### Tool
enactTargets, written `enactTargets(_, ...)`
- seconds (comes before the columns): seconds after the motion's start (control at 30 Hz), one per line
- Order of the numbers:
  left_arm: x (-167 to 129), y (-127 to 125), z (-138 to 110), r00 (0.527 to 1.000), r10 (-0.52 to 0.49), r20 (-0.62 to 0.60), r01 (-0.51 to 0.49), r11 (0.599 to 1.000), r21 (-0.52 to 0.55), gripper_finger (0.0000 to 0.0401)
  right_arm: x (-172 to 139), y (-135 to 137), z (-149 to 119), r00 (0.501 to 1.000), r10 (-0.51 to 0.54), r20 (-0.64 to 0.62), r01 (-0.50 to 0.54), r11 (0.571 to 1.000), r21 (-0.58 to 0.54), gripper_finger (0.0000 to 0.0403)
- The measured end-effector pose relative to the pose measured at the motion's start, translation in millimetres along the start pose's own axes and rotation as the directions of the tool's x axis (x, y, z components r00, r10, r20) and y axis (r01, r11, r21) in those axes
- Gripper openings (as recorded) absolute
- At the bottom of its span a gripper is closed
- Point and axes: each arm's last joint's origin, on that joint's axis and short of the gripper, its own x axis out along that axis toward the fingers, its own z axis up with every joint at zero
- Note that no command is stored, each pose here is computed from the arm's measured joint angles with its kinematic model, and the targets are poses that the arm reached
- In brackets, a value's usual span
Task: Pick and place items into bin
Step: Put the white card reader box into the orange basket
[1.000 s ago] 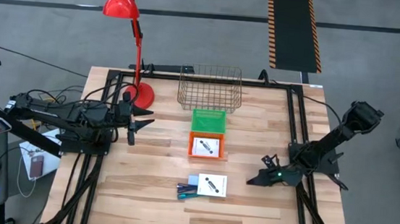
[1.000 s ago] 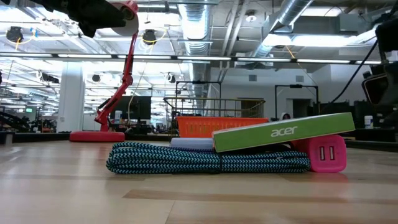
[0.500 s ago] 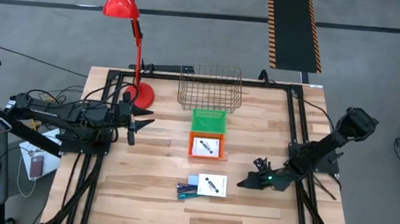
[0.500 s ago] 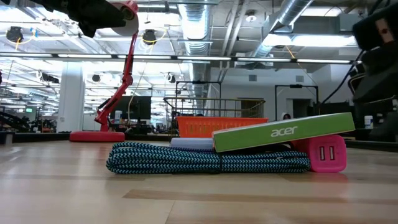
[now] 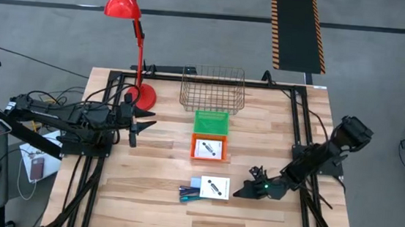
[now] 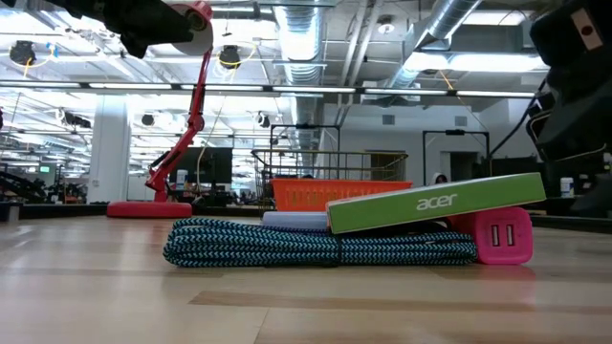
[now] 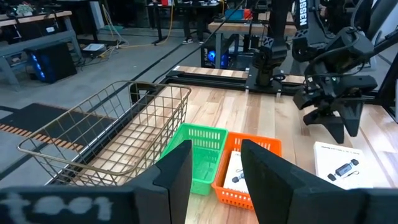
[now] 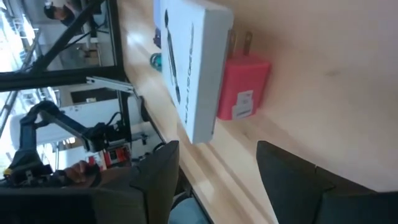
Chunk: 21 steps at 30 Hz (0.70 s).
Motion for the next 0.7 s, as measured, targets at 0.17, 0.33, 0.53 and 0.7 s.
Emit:
enactTargets(0.17, 0.0, -0.3, -0.2, 1.000, -0.011, -0.002, 0.011, 1.000, -0.017, 0.0128, 9.8, 4.3, -4.6, 1.000, -0.002, -0.006, 0.002, 1.000, 0.000, 0.0212)
enactTargets(0.33, 0.0, -1.0, -0.2, 0.999, -0.036, -0.004, 0.035, 0.999, -0.018, 0.0128, 16.6, 6.6, -7.6, 1.000, -0.004, -0.006, 0.004, 1.000, -0.002, 0.0212)
enactTargets(0.53, -0.1, -1.2, -1.9, 0.999, -0.046, -0.021, 0.045, 0.999, -0.028, 0.0128, 20.8, 9.7, -9.8, 1.000, -0.001, -0.007, 0.001, 1.000, -0.006, 0.0212)
enactTargets(0.7, -0.1, -1.6, -3.2, 0.998, -0.059, -0.035, 0.058, 0.998, -0.030, 0.0128, 21.7, 11.7, -10.3, 1.000, 0.002, 0.001, -0.002, 1.000, -0.016, 0.0212)
